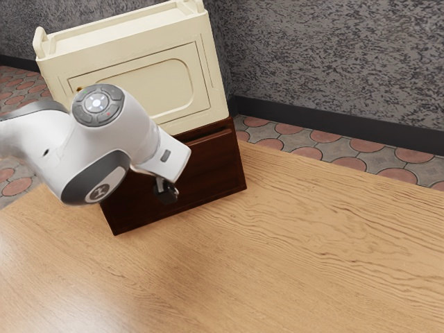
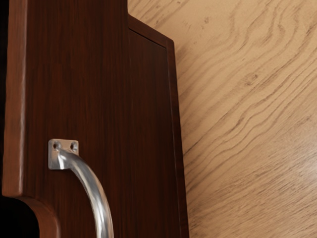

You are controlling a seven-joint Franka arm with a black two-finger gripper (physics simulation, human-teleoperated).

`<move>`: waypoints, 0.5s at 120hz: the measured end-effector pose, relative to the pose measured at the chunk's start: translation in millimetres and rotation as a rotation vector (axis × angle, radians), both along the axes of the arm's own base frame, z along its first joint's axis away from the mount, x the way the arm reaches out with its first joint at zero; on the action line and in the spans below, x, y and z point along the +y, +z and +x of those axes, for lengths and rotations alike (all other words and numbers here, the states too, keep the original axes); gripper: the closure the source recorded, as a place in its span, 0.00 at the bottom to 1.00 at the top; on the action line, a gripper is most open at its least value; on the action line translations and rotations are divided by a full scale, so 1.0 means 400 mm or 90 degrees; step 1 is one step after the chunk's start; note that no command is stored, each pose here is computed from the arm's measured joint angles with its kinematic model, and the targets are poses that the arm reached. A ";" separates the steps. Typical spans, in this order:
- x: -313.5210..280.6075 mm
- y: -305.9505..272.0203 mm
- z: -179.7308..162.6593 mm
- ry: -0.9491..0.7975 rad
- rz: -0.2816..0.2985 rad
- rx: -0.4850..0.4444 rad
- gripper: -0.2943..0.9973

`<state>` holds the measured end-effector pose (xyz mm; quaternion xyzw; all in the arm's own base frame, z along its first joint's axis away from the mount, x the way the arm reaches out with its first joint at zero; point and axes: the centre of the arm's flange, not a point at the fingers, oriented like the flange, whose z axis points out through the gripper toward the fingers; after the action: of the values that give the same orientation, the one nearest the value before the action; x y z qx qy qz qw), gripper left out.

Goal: Pull the drawer handle with one arm to open the drawer

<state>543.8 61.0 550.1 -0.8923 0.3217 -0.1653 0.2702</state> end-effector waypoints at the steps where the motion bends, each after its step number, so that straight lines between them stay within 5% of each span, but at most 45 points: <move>1: 0.005 -0.001 0.003 0.002 0.000 0.000 0.23; 60: 0.011 -0.043 0.042 -0.006 -0.004 0.022 0.23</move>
<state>560.6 65.4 533.1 -0.8943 0.3304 -0.1519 0.2609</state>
